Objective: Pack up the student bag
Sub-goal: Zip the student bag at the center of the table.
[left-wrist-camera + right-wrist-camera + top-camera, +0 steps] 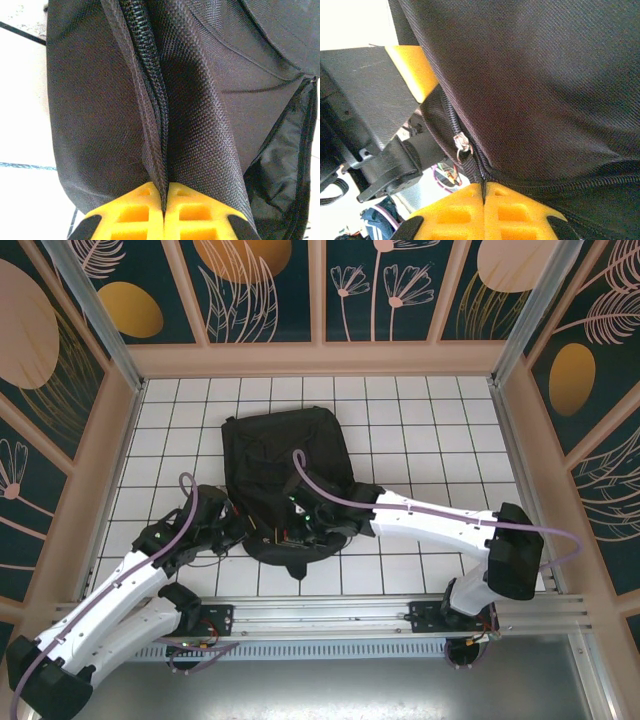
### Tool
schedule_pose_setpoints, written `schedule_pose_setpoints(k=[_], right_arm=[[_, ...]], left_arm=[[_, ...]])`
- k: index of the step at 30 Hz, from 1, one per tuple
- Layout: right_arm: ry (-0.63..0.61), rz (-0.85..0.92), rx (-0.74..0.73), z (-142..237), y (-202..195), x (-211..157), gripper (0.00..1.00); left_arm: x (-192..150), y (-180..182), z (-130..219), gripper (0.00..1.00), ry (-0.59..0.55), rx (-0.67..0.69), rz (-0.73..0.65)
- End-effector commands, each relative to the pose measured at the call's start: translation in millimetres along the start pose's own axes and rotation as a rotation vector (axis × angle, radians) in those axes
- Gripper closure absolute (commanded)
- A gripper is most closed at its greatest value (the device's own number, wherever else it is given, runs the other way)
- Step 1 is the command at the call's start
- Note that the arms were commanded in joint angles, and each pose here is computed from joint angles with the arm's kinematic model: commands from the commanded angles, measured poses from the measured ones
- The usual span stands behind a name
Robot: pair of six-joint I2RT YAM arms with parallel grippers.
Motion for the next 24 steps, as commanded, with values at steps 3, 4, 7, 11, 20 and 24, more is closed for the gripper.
schedule_pose_setpoints(k=[3, 4, 7, 11, 20, 24], right_arm=[[0.021, -0.034, -0.101, 20, -27, -18, 1.0], [0.017, -0.036, -0.104, 20, -29, -18, 1.0], [0.004, -0.034, -0.123, 23, -34, -18, 1.0], [-0.019, -0.035, -0.131, 32, -38, -14, 1.0], [-0.053, -0.043, -0.168, 47, -58, 0, 1.0], [-0.03, -0.005, -0.167, 41, -57, 0, 1.0]], left_arm=[[6, 25, 0, 1.0, -0.089, 0.162, -0.026], [6, 24, 0, 1.0, -0.091, 0.163, -0.028], [6, 26, 0, 1.0, -0.093, 0.172, -0.038], [7, 29, 4, 1.0, -0.111, 0.199, -0.053], [7, 31, 9, 1.0, -0.121, 0.208, -0.085], [9, 30, 10, 1.0, -0.126, 0.217, -0.123]])
Point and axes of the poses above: each hand's point on the last joint's axis, 136 mm out from that joint toward the fingers, its own z axis back along the fingers, its own y axis along the line the jaws close on, x = y × z, the point moved 7 cm from there along z, back along the fingers, and after that the axes turned 7 degrees about -z, right-handed, at the moved point
